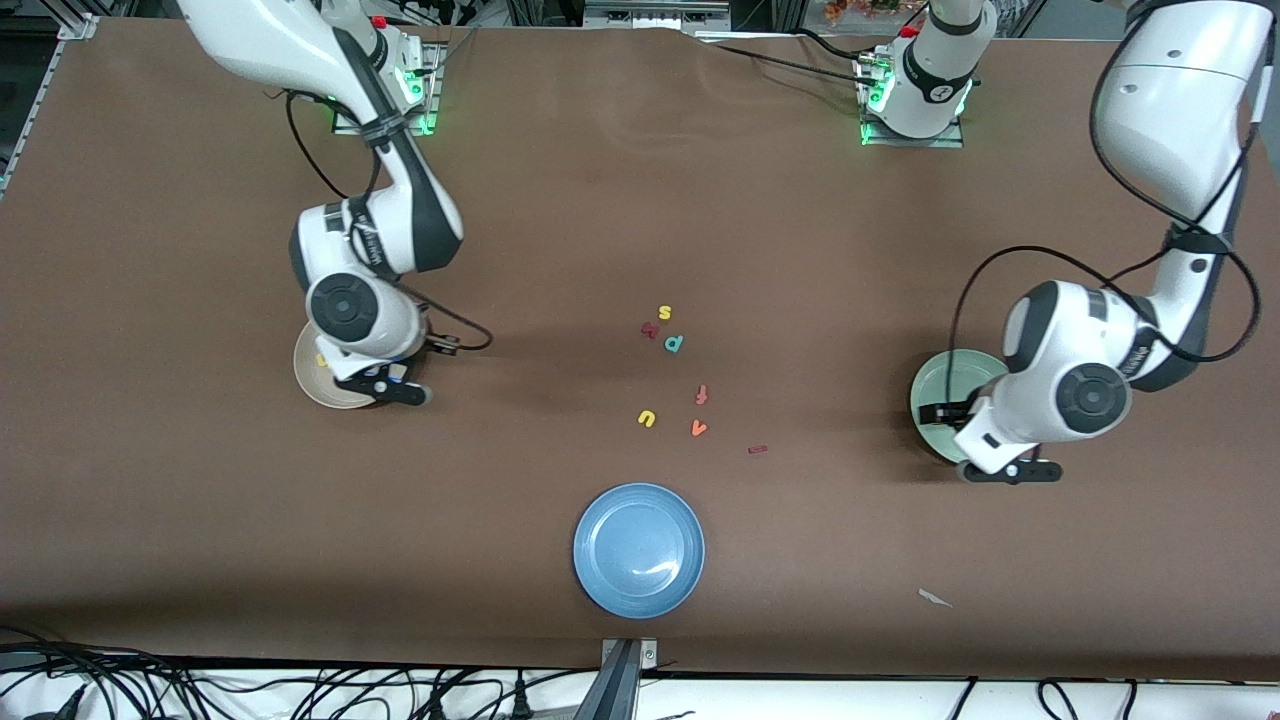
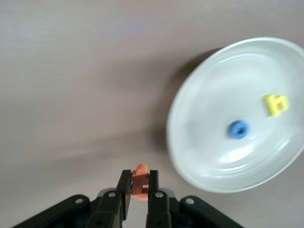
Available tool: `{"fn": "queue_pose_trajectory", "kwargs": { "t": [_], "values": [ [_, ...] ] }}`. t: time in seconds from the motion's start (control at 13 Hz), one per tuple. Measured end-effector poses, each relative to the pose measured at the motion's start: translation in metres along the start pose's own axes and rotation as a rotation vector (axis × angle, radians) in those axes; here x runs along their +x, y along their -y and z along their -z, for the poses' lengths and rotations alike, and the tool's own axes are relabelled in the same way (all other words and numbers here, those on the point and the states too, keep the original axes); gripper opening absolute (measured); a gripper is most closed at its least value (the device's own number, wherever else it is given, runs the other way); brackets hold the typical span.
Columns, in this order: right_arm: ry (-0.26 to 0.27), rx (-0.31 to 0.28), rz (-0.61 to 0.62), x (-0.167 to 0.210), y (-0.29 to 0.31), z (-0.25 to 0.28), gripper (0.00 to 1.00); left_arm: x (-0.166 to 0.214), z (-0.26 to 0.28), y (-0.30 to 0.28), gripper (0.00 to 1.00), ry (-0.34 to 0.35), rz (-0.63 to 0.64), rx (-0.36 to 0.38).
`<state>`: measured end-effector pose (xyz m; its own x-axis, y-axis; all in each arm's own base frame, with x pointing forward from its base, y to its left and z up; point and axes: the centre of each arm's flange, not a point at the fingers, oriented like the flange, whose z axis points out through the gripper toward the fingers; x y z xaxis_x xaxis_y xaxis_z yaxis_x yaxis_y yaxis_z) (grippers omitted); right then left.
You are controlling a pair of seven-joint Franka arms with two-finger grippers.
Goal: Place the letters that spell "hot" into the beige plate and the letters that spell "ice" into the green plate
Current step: 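Release the t onto the beige plate while the left gripper reaches letters, then return the right arm to rest while the left gripper reaches pink f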
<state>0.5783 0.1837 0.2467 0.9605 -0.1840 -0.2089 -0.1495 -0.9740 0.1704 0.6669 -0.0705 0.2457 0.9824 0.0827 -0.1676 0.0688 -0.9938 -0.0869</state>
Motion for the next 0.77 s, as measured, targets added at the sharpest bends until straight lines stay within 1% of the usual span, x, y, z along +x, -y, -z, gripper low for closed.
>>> {"fn": "queue_pose_trajectory", "kwargs": {
  "t": [0.23,0.46,0.54,0.62,0.77],
  "values": [
    [0.026,-0.025,0.08,0.01,-0.044,-0.024,0.18,-0.012,0.004,-0.054,1.0,0.009,0.123,-0.029],
    [0.003,-0.02,0.106,0.007,-0.059,-0.053,0.18,-0.017,0.012,-0.088,1.0,0.001,0.286,-0.046],
    [-0.003,-0.02,0.108,0.004,-0.06,-0.063,0.21,-0.019,0.013,-0.1,1.0,-0.002,0.346,-0.048],
    [-0.005,-0.02,0.11,0.002,-0.061,-0.069,0.22,-0.02,0.014,-0.113,1.0,-0.005,0.407,-0.052],
    [-0.01,-0.019,0.112,0.002,-0.06,-0.069,0.42,-0.022,0.014,-0.135,1.0,0.01,0.52,-0.081]
  ]
}}
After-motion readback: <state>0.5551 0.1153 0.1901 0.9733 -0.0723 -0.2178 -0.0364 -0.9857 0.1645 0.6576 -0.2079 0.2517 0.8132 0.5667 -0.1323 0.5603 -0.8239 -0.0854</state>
